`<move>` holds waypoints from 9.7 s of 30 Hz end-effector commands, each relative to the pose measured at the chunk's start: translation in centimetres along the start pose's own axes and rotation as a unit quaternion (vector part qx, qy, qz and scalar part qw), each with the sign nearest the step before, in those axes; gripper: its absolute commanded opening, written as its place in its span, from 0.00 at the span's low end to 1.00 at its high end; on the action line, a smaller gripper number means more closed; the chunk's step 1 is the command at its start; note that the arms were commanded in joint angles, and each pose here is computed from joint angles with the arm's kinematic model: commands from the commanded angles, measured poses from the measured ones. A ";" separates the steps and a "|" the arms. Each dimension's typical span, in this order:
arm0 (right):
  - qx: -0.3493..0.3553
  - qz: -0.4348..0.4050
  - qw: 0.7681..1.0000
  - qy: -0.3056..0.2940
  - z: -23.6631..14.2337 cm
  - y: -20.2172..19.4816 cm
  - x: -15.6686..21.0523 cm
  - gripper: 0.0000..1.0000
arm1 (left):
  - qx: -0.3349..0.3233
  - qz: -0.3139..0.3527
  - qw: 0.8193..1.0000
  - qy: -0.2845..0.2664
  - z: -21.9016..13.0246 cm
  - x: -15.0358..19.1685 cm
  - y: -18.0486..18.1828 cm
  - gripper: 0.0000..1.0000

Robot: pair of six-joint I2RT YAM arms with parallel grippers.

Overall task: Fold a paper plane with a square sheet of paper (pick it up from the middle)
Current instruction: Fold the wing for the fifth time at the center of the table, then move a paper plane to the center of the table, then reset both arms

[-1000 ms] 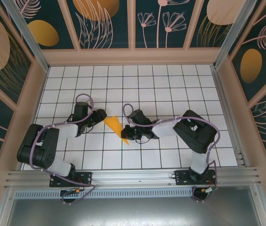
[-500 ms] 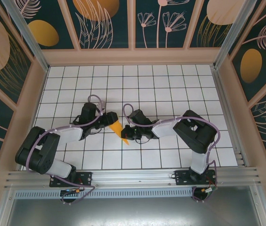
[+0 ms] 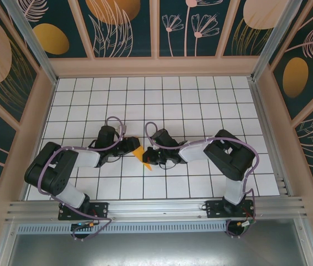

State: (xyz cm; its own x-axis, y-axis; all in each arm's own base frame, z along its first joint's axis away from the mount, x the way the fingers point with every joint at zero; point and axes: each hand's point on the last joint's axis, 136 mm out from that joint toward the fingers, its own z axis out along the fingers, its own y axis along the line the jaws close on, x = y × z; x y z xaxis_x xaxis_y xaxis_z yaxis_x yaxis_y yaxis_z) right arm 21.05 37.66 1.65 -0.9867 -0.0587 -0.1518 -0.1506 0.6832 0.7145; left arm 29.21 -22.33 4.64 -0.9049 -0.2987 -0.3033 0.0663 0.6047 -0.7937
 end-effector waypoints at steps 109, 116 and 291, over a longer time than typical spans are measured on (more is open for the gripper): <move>-0.044 -0.046 0.997 -0.037 -1.0 3.0 -2.2 0.45 | -0.373 0.004 0.926 -0.056 -5.6 0.7 3.9 0.27; -0.044 -0.065 0.997 -0.023 -0.1 3.9 -1.9 0.45 | -0.364 0.003 0.929 -0.064 -6.0 0.6 3.9 0.27; 0.336 -0.143 0.720 -0.591 -35.0 -22.0 -15.4 0.99 | -0.359 0.237 0.743 -0.512 -21.6 -17.4 9.2 0.99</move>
State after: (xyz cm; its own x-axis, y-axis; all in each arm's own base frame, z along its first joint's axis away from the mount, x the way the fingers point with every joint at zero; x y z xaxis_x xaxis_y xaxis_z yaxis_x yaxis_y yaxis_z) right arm 37.12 -1.93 11.66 -0.1439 0.1031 -0.9842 0.1136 0.9897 0.0871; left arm 36.25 4.40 13.13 -0.0626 -0.0934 -0.9937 -0.3088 0.9486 -0.0697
